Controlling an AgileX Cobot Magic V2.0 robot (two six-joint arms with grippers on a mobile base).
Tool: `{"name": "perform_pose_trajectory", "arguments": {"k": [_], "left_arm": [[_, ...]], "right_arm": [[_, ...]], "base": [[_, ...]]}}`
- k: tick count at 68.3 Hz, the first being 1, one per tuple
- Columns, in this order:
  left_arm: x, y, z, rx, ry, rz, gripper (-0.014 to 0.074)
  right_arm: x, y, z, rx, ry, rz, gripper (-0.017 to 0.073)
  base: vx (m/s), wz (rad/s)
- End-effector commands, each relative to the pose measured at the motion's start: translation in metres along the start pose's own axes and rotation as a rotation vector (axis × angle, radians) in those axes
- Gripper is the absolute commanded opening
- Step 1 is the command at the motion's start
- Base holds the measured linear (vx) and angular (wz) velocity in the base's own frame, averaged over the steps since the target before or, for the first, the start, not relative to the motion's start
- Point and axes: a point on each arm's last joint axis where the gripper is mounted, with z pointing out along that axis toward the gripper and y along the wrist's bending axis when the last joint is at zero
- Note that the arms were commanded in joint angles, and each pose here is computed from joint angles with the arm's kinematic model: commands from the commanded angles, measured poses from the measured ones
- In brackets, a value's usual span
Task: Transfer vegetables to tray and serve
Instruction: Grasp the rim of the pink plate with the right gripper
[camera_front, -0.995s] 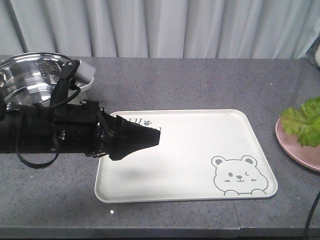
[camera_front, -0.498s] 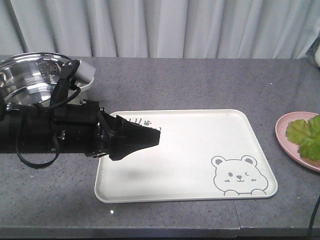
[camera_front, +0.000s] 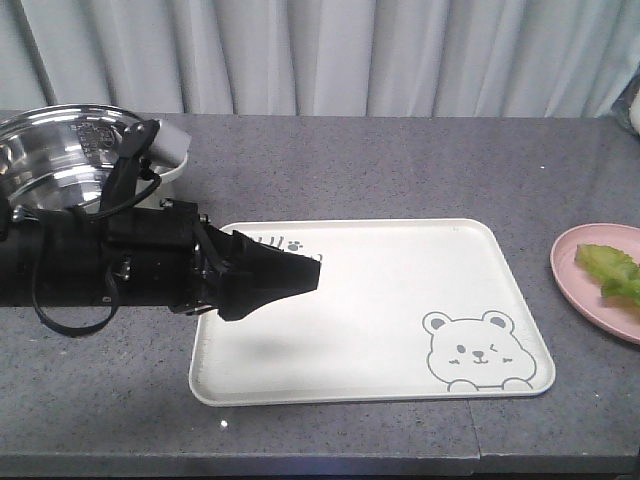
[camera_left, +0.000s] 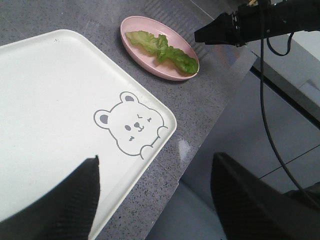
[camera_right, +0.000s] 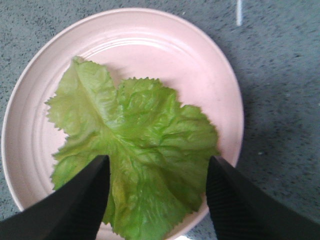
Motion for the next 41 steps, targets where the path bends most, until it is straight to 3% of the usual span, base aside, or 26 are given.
{"name": "perform_pose_trajectory", "arguments": {"k": [1, 14, 26, 41], "left_arm": [[-0.011, -0.013, -0.007, 0.04, -0.065, -0.006, 0.047], [-0.011, -0.013, -0.007, 0.04, -0.065, -0.006, 0.047], [-0.011, -0.013, -0.007, 0.04, -0.065, -0.006, 0.047], [-0.011, -0.013, -0.007, 0.04, -0.065, -0.006, 0.047]], "right_arm": [[-0.013, 0.004, -0.027, 0.048, -0.117, -0.009, 0.0424], [-0.016, 0.005, -0.04, 0.077, -0.132, 0.037, 0.0413], [-0.035, -0.004, -0.042, 0.134, 0.005, 0.045, 0.0392], [-0.058, -0.015, -0.022, 0.103, 0.142, 0.037, 0.0382]], "base": [[0.0, 0.0], [0.0, 0.0], [0.0, 0.0], [0.0, 0.0]]}}
